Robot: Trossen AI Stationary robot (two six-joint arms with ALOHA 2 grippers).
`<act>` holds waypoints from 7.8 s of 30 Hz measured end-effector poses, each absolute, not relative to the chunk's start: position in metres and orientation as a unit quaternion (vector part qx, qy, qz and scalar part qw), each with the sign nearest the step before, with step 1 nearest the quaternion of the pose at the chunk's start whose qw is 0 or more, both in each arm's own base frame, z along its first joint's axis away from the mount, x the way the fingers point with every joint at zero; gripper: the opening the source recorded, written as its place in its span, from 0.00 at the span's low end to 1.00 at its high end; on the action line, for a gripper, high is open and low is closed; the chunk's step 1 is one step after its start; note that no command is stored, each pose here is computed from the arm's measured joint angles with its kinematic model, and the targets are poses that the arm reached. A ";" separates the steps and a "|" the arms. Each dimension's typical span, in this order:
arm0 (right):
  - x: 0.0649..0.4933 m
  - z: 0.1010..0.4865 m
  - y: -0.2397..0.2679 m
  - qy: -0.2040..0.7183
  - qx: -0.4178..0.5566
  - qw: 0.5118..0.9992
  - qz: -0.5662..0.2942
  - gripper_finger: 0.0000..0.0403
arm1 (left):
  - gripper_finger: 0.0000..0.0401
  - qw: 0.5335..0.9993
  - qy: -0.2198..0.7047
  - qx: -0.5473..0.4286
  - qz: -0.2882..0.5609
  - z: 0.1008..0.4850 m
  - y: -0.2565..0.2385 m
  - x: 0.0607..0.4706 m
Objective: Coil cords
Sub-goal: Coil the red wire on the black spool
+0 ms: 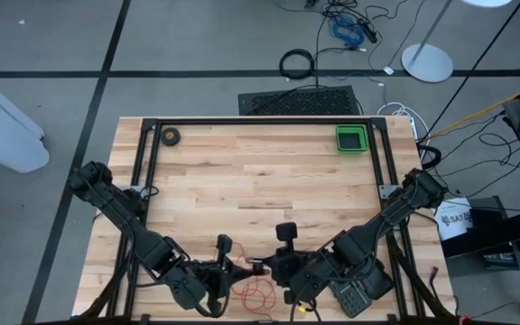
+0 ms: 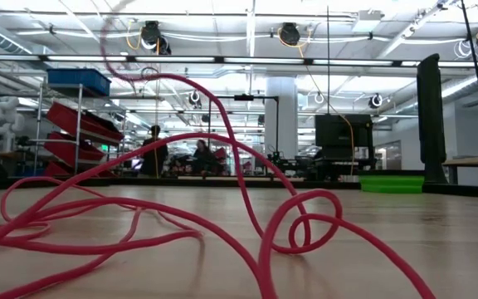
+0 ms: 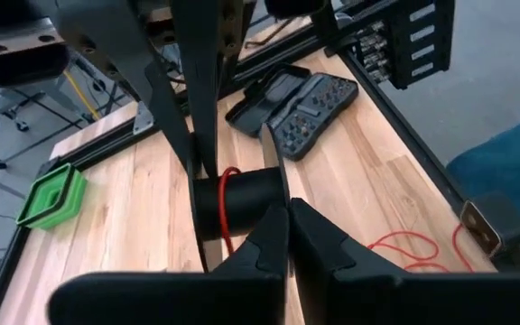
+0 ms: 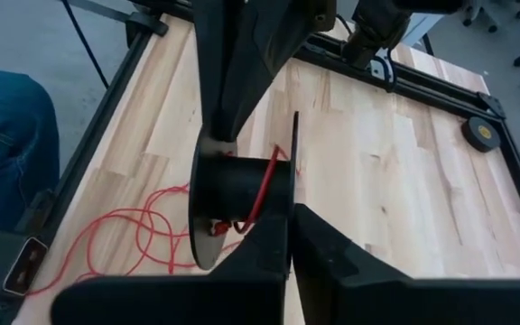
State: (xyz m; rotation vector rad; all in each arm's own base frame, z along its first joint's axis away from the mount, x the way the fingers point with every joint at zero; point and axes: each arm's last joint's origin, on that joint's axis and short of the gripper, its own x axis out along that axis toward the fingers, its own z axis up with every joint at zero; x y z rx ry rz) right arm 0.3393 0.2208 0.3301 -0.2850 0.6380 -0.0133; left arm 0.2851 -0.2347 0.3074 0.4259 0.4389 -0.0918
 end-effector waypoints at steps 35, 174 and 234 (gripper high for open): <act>0.268 0.436 0.190 0.153 -0.131 0.979 -0.028 0.00 | 0.32 0.982 0.092 0.128 0.107 0.345 -0.245 0.282; 0.327 0.389 0.196 0.167 -0.145 0.964 -0.146 0.00 | 0.00 0.968 0.112 0.082 0.208 0.282 -0.229 0.346; 0.301 0.418 0.230 0.187 -0.153 0.970 -0.003 0.00 | 0.06 0.932 0.096 0.309 0.166 0.323 -0.284 0.271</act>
